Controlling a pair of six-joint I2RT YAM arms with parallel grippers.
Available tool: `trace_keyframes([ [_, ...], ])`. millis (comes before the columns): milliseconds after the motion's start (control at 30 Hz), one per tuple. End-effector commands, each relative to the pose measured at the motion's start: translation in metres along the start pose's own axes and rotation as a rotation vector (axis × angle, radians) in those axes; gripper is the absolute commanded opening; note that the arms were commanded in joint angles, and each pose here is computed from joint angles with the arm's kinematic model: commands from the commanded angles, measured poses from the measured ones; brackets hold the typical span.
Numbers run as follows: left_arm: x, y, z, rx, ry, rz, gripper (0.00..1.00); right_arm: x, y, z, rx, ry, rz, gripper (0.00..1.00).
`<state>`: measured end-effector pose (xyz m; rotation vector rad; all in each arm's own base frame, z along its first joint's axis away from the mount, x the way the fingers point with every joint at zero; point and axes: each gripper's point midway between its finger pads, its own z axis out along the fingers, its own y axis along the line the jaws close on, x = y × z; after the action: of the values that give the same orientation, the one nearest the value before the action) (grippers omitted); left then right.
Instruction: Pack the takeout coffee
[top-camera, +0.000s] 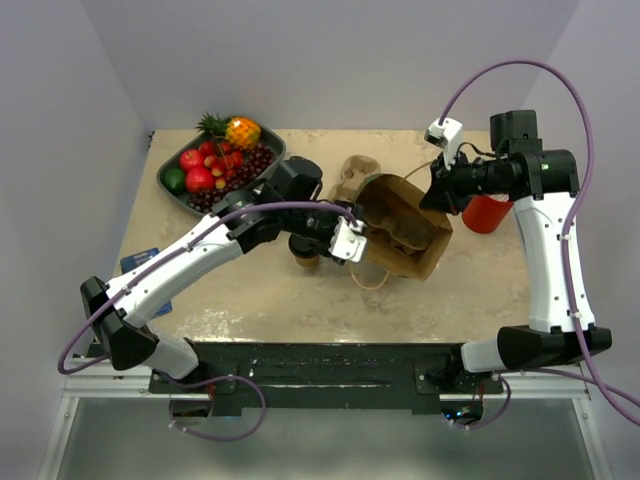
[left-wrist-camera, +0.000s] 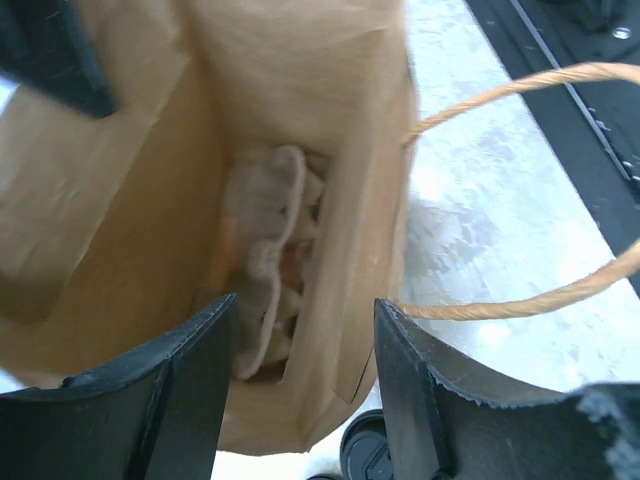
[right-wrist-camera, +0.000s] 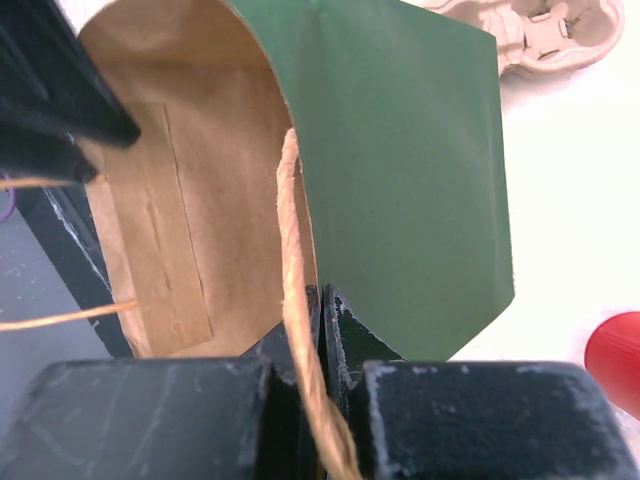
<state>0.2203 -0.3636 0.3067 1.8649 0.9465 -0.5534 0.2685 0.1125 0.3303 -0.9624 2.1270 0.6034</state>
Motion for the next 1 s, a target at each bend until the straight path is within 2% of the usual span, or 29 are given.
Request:
trace_keyframes([
  [0,-0.021,-0.016,-0.009,0.050,-0.012,0.086,0.59,0.005,0.023,-0.012,-0.052,0.003,0.040,0.00],
  [100,-0.026,-0.022,-0.004,0.061,-0.039,0.041,0.57,0.008,0.023,-0.008,-0.062,0.012,0.059,0.00],
  [233,-0.028,-0.029,0.002,0.076,-0.032,0.058,0.53,0.006,0.021,-0.008,-0.059,0.013,0.067,0.00],
  [367,-0.031,0.003,-0.012,-0.101,0.010,0.041,0.51,0.005,0.017,-0.007,-0.048,0.019,0.056,0.00],
  [500,-0.056,0.053,-0.041,-0.315,-0.045,0.005,0.58,0.005,0.018,-0.005,-0.064,0.017,0.054,0.00],
  [533,-0.057,0.056,-0.043,-0.311,-0.051,-0.015,0.60,0.007,0.019,-0.004,-0.066,0.022,0.056,0.00],
  [567,-0.074,0.062,-0.052,-0.297,-0.101,0.001,0.61,0.009,0.018,-0.003,-0.067,0.029,0.059,0.00],
  [700,-0.065,0.025,-0.050,-0.083,-0.059,-0.017,0.65,0.018,0.016,0.002,-0.075,0.052,0.066,0.00],
  [767,-0.061,0.010,-0.049,-0.030,-0.055,-0.033,0.66,0.021,0.017,0.005,-0.086,0.060,0.071,0.00],
  [967,-0.061,0.005,-0.038,-0.043,-0.096,-0.053,0.71,0.025,0.020,0.008,-0.109,0.063,0.086,0.00],
])
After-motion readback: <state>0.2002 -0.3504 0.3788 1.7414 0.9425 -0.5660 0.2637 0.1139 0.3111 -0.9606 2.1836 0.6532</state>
